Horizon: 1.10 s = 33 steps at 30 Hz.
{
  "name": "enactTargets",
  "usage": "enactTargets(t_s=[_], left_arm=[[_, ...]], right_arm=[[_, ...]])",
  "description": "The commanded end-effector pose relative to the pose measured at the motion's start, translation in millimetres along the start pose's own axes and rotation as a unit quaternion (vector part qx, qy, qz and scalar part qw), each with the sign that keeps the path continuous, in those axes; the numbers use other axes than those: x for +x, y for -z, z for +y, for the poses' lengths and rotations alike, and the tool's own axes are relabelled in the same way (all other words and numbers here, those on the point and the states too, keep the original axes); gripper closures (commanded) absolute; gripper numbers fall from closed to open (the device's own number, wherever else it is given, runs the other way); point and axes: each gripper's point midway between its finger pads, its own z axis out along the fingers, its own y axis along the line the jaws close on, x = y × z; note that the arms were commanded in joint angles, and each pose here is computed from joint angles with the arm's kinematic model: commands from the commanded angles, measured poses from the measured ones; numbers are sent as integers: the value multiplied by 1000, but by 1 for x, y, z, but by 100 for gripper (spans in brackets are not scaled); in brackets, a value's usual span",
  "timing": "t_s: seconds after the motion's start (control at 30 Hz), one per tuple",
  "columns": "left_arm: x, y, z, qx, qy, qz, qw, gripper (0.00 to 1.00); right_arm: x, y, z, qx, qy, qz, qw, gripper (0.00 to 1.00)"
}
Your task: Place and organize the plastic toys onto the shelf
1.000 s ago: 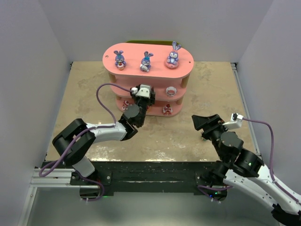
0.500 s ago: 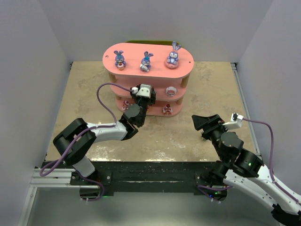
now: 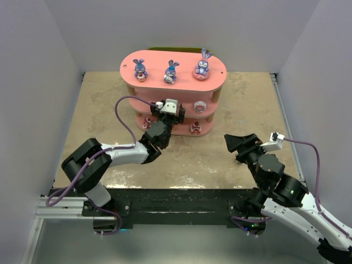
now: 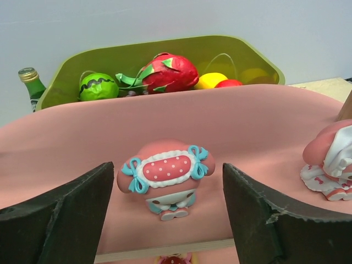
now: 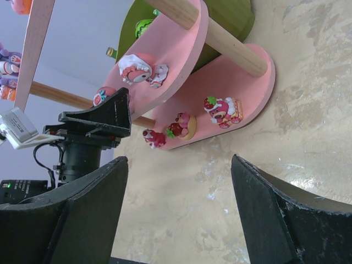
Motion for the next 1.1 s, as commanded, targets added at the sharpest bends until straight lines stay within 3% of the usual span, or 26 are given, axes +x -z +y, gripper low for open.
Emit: enactTargets(t_s=[0.0,0.2,0.43,0.57,0.8,1.07], left_arm=[[-26,1,12,-20,28,-26,999,11],[-27,20,23,-15,50,-6,999,1],[-52,47,36,7,98,-9,995,1],[-51,67,51,3,110,15,994,0],[-67,102,74,-1,184,44,982,0],[-63,113,77,-2,174,102,980,1]], right_arm=[[-5,-1,4,0,-5,-10,1000,21],[-4,-4,-15,49,16,-14,999,19],[6,-7,-56,135,52,-16,989,18],[-2,-6,-85,212,85,-51,972,19],[10,-24,-112,322,178,-46,929,18],[5,-40,-157,395,172,-38,902,18]])
